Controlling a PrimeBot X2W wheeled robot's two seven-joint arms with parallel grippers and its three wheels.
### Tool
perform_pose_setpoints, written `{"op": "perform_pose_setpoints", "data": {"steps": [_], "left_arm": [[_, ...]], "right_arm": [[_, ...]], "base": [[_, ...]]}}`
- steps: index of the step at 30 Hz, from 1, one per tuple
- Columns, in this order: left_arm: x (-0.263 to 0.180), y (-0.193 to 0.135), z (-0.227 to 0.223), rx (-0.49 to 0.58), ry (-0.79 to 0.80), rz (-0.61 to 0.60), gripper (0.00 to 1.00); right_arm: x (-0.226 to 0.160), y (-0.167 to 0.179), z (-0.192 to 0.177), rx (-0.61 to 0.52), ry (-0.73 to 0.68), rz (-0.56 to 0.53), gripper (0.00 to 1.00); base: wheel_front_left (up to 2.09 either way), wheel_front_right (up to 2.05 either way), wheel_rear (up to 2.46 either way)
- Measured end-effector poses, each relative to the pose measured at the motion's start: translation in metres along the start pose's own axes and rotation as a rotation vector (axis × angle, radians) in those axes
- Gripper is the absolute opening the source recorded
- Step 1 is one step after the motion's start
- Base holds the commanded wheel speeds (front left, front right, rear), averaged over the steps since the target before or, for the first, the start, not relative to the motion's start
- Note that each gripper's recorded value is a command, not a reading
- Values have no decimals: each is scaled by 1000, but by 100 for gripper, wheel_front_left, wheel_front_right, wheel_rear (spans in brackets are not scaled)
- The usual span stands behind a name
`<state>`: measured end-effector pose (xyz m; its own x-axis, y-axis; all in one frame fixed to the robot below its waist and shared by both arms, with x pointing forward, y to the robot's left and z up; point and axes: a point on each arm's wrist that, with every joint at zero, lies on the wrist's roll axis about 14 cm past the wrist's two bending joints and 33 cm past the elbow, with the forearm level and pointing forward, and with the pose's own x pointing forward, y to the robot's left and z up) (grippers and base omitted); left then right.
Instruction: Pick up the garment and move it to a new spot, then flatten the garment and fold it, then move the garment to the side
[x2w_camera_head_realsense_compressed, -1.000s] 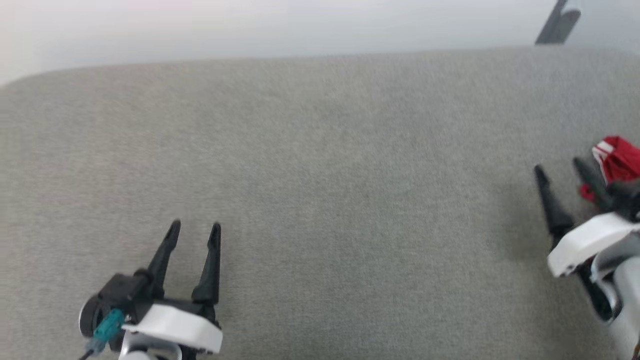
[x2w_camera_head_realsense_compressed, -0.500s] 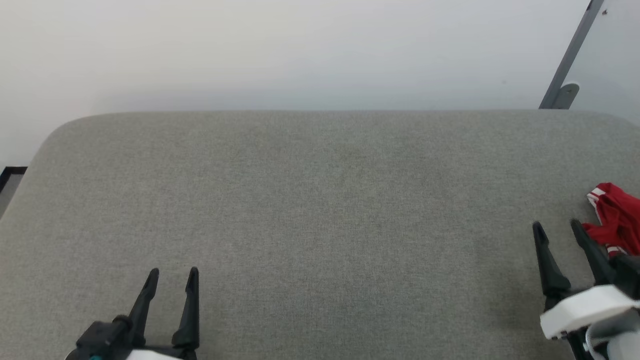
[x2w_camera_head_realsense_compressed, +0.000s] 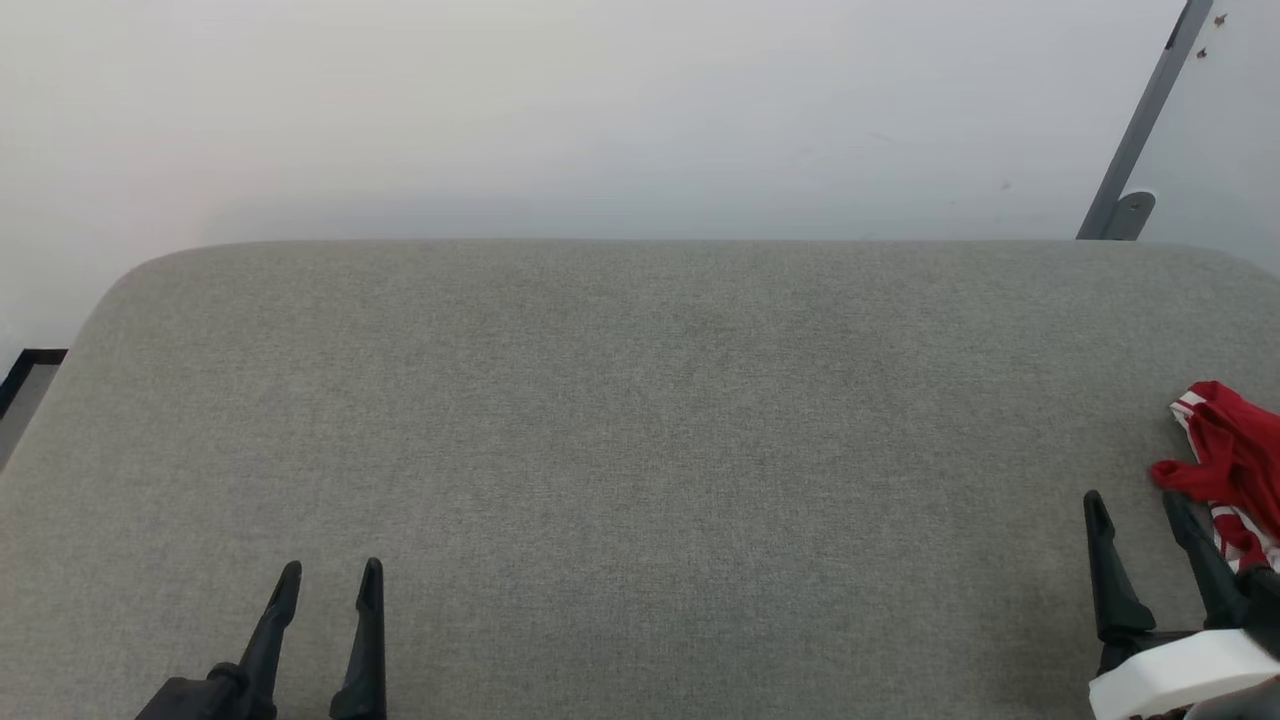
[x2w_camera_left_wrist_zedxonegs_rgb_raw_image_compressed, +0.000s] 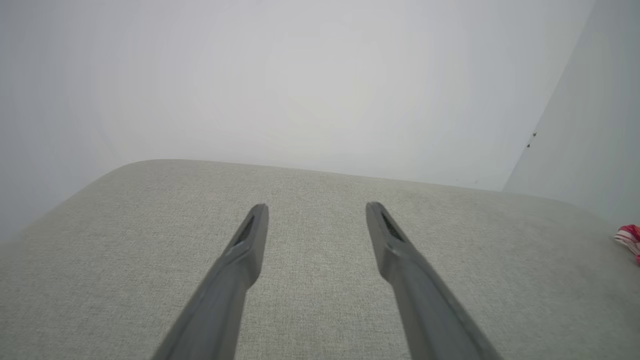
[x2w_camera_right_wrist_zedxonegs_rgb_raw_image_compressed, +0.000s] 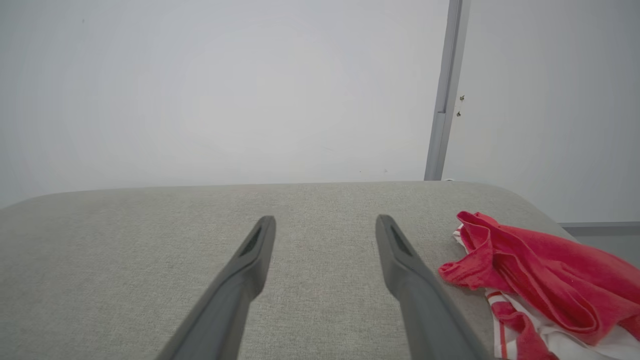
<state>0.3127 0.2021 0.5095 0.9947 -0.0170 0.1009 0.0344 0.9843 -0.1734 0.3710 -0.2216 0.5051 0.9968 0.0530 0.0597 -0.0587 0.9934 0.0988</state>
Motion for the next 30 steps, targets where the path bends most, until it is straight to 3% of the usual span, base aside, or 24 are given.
{"op": "perform_pose_setpoints", "data": {"steps": [22,23,30], "left_arm": [[-2,8,2,8,-8,29,100],[-2,8,2,11,-7,29,0],[-7,7,-17,-55,52,52,0]], "right_arm": [[-2,7,-3,13,6,10,100],[-2,8,-4,14,7,10,0],[-12,9,-28,81,83,-17,0]], "base": [[0,0,0],[0,0,0],[0,0,0]]}}
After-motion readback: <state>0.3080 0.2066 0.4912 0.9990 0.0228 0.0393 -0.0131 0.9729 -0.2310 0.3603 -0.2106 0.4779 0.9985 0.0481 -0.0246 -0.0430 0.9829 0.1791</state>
